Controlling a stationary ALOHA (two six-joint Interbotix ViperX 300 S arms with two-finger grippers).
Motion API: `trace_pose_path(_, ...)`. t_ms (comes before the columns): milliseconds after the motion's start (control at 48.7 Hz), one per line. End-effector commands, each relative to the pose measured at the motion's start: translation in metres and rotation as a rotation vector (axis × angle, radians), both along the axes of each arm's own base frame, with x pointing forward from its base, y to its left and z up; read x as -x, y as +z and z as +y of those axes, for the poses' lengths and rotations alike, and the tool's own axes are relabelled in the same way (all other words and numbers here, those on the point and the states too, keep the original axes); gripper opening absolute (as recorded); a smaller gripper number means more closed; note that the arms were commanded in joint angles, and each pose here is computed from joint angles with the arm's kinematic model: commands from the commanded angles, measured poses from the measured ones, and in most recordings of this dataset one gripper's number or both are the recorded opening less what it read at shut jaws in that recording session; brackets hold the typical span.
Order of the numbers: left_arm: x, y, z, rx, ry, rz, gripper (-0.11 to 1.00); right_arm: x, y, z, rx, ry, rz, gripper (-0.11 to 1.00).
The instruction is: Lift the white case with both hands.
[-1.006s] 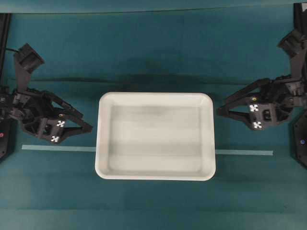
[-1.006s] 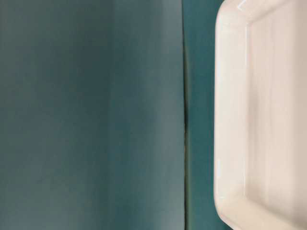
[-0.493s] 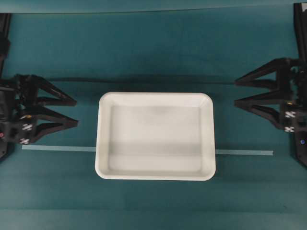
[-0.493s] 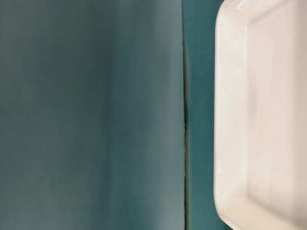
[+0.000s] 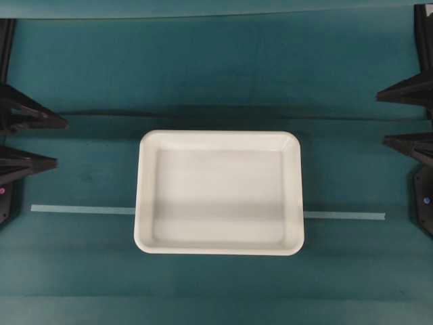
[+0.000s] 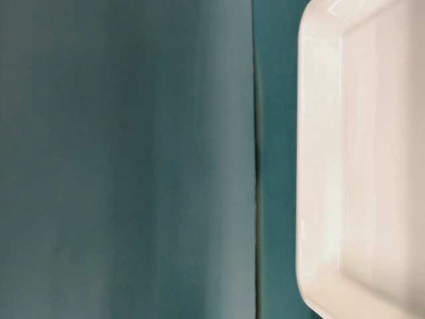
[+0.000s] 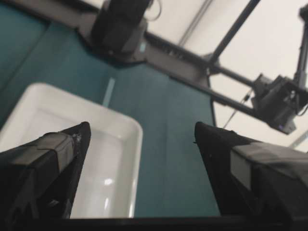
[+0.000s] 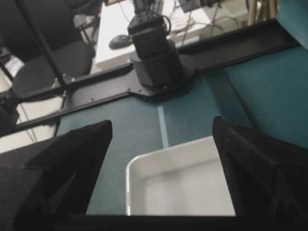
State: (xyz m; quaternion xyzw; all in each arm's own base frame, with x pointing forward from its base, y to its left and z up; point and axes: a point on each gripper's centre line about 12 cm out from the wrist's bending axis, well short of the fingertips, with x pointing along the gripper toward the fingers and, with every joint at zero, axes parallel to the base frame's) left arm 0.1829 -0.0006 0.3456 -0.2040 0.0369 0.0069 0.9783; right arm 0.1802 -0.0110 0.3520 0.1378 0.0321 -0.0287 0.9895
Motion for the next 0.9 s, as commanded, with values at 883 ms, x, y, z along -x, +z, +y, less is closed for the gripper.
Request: trace_pose_path(883,-0.0029,-0.0014,-0.006,-0.02,-0.033,0.007,0.93,-0.0049,-0.002,0.0024,0.007,0.017,0.028,0.9)
